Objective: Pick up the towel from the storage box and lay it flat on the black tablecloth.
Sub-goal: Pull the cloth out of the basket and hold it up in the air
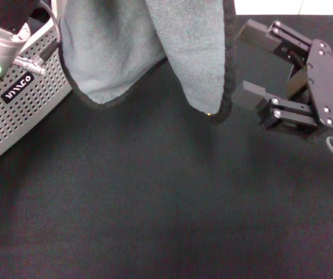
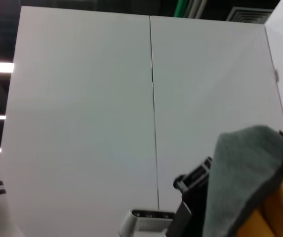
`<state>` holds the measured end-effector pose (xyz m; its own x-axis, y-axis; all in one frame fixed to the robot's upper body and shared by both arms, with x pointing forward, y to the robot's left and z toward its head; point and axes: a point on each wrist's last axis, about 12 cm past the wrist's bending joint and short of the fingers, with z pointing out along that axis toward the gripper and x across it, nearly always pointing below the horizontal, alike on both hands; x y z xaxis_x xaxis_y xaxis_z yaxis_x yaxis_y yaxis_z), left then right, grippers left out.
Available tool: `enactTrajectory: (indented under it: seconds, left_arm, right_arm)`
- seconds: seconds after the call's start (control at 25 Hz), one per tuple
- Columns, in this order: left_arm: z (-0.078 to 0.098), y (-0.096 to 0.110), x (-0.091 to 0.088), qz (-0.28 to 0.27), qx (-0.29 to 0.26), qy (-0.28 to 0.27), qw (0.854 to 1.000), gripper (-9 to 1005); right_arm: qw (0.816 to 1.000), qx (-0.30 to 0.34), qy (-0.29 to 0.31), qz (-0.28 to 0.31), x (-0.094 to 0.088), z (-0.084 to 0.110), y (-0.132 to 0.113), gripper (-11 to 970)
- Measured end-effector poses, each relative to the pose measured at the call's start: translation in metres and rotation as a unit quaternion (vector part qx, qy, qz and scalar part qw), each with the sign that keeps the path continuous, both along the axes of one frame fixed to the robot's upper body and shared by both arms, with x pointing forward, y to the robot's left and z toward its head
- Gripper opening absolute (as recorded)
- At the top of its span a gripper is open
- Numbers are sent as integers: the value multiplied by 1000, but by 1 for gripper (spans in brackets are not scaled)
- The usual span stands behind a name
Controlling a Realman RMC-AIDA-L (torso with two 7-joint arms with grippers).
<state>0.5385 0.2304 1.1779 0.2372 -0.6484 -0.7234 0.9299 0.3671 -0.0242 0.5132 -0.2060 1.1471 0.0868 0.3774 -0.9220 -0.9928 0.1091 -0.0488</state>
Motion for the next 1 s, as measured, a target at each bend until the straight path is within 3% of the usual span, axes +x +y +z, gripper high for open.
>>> enactTrajectory:
  seconds: [0.24,1.0]
  left_arm:
    - [0,-3,-2,9,-19,-8,1000,85]
    - [0,-7,5,30,-27,-13,999,111]
  right_arm:
    - [1000,-7,21,-14,3,-8,1,691]
    - [999,-40,34,2,7,-17,21,680]
